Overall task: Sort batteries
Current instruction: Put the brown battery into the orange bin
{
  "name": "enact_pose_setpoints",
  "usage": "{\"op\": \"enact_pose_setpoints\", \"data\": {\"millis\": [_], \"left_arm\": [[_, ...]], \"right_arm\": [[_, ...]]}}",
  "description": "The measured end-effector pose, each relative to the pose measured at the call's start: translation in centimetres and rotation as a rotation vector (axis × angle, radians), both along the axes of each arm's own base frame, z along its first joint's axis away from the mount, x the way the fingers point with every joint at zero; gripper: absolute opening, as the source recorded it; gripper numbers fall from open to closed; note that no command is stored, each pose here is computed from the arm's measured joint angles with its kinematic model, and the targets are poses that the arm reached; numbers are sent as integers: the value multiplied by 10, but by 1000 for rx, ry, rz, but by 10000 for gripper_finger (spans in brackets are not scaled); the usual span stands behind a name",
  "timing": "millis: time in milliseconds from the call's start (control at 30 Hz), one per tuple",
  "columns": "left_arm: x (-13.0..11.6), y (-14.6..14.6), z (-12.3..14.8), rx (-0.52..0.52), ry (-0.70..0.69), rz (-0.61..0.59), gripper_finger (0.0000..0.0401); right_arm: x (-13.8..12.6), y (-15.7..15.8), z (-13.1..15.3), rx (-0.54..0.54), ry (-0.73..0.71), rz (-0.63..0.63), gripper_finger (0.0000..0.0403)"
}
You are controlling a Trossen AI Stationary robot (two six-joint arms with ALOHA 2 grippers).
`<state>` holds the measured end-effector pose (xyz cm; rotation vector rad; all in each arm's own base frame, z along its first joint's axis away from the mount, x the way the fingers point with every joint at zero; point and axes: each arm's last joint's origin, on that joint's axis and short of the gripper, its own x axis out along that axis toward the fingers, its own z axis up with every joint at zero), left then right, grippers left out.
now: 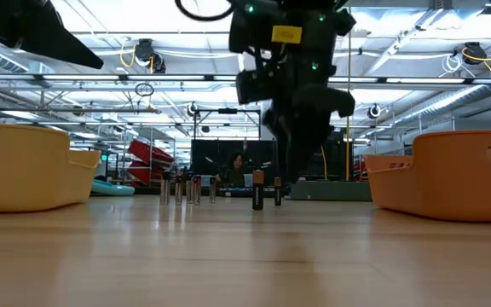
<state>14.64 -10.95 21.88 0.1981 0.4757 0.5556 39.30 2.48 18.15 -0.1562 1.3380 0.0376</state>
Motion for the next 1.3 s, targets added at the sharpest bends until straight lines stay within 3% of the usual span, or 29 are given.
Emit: {"op": "enact_pose_setpoints", "data": {"millis": [200,833,1300], "left_arm": [[0,0,0,3,3,0,132],[-3,4,-14,10,-21,18,132],[-2,2,-15,1,-35,18,132]], "right_arm": [[7,-7,-11,-5,-10,-3,171],[17,-14,-9,50,-110,8,171],[24,-14,-30,50,-96,14,171]]}}
